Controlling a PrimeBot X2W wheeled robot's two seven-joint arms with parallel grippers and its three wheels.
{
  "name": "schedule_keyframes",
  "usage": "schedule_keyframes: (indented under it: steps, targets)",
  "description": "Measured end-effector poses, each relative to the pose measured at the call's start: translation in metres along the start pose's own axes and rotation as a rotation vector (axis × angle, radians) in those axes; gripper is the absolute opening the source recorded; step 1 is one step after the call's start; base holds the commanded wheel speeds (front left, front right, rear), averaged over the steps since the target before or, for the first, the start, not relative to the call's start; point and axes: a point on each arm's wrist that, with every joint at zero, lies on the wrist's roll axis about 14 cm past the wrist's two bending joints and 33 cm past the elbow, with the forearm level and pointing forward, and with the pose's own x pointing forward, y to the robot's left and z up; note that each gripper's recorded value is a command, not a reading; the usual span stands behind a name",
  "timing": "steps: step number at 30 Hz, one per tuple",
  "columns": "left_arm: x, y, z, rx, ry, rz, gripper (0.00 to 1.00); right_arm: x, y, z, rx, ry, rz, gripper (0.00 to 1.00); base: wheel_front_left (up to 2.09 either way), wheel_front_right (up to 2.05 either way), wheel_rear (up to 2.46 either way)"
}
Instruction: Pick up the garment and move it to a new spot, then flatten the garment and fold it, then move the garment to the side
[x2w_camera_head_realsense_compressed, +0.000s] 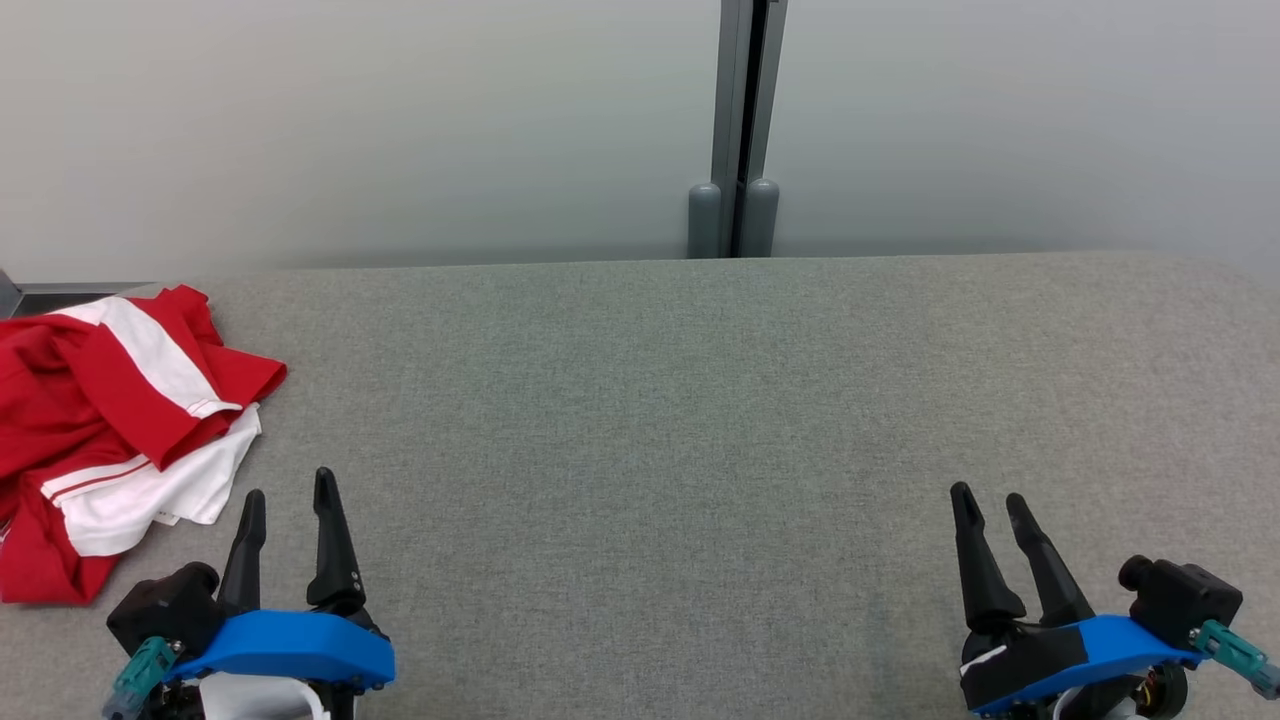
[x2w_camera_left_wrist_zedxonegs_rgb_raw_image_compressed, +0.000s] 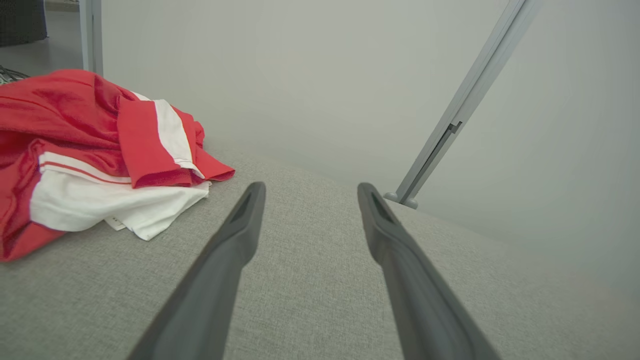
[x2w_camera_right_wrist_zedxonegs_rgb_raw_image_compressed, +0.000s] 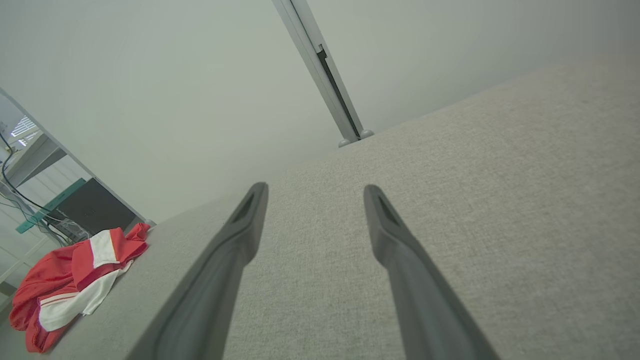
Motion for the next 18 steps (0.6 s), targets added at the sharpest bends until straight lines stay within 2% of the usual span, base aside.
schedule_keyframes:
  steps: [18]
  targets:
    - [-0.0047, 0.003, 0.0013, 0.111, -0.027, -0.035, 1.0, 0.0, 0.0027, -0.0034, -0.17, 0.0, 0.028, 1.0, 0.0, 0.0, 0.0]
